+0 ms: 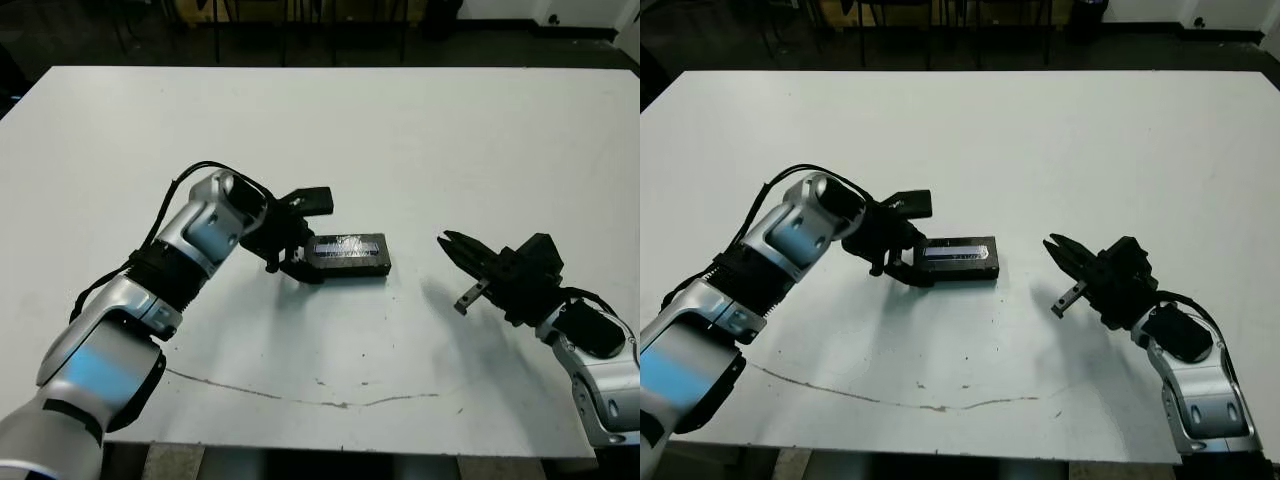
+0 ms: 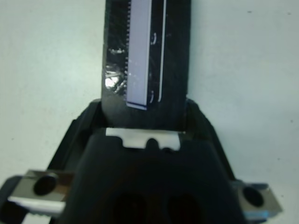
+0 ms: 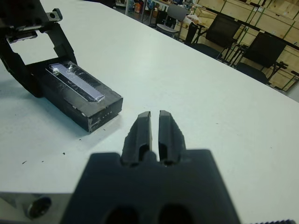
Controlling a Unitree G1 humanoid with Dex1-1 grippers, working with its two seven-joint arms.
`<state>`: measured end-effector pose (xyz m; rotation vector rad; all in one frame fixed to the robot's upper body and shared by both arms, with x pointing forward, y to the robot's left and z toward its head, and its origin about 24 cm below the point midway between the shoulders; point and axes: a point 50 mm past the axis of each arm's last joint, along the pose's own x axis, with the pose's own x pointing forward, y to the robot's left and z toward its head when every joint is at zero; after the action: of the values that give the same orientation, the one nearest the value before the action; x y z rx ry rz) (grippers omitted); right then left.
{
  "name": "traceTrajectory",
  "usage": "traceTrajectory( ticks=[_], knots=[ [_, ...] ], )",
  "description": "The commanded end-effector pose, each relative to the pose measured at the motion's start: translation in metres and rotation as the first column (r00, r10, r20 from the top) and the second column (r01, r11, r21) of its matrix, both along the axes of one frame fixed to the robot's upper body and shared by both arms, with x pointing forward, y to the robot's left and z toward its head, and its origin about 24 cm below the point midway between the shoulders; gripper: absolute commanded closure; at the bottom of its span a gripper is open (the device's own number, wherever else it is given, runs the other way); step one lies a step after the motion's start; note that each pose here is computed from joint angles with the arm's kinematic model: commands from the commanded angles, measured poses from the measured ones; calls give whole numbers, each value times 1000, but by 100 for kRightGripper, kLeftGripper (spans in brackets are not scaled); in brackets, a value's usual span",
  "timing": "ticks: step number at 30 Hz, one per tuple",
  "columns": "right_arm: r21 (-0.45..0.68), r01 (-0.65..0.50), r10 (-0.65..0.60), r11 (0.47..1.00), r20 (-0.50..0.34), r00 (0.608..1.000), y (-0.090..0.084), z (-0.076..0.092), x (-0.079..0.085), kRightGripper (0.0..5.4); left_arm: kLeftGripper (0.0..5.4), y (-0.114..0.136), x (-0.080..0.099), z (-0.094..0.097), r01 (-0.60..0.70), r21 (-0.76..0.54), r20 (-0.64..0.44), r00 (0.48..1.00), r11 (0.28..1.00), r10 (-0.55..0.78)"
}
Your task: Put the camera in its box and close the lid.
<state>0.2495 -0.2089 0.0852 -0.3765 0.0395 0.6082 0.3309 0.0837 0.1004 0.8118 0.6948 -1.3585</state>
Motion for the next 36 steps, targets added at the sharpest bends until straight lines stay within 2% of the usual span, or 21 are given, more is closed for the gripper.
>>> traceTrajectory(
  ticks=[1,4,5,10,12,17,20,26,32,36],
  knots=[
    [13,13,-12,1000,-49,999,1,-6,-3,540,272,-7,-25,-44,52,46,-146,988,998,-45],
    [15,12,-11,1000,-49,999,3,-6,-3,540,272,-3,-24,-43,-12,40,-172,985,999,19],
    [15,11,-10,1000,-48,999,3,-6,-4,540,254,-2,-24,-42,-2,39,-159,987,999,8],
    [8,7,-7,1000,-45,999,2,-5,-5,540,169,8,-23,-41,95,62,13,995,994,-96],
    [14,6,-5,1000,-49,999,2,-5,-5,540,138,16,-23,-42,92,66,45,994,994,-95],
    [11,0,0,1000,-43,999,0,-4,-6,540,56,44,-22,-49,-4,61,25,1000,998,2],
    [18,2,-1,1000,-44,999,0,-4,-7,540,7,66,-23,-53,-47,96,61,997,994,41],
    [15,-2,2,1000,-44,999,0,-4,-8,540,2,111,-34,-57,-100,143,86,992,985,89],
    [11,5,-4,1000,-49,999,0,-4,-9,540,2,153,-50,-47,-261,62,74,964,963,256],
    [28,-4,6,1000,-43,999,0,-6,-8,540,2,163,-56,-30,-333,-53,117,934,942,337]
  ],
)
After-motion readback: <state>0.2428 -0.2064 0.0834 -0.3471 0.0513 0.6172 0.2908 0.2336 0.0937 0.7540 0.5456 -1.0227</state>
